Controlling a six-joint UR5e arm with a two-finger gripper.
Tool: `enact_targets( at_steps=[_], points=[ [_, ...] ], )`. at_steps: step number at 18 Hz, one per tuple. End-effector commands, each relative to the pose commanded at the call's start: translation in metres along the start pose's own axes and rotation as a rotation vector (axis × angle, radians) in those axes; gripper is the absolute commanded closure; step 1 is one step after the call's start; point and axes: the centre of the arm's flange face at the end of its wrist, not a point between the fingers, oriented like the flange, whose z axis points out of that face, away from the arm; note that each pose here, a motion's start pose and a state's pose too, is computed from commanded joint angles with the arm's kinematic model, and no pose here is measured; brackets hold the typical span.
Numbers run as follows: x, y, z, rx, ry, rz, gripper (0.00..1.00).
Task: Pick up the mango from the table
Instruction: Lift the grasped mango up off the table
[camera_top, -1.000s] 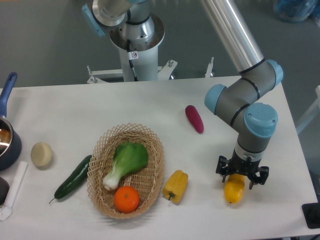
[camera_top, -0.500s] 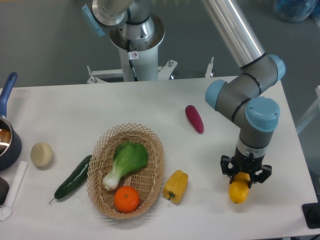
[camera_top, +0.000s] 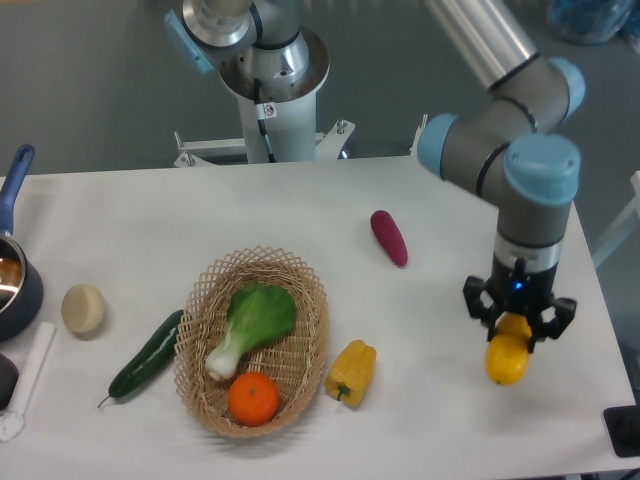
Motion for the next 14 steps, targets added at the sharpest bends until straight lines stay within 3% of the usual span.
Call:
enact_targets(
  at_steps=[2, 6, 14],
  points=[
    [-0.003, 0.019, -0.028, -0.002, -0.023, 0.025, 0.76],
    [-0.001, 0.049, -0.042, -0.016, -0.022, 0.082, 0.76],
    [-0.004, 0.062, -0.054, -0.022, -0.015, 0.084, 0.76]
  ],
)
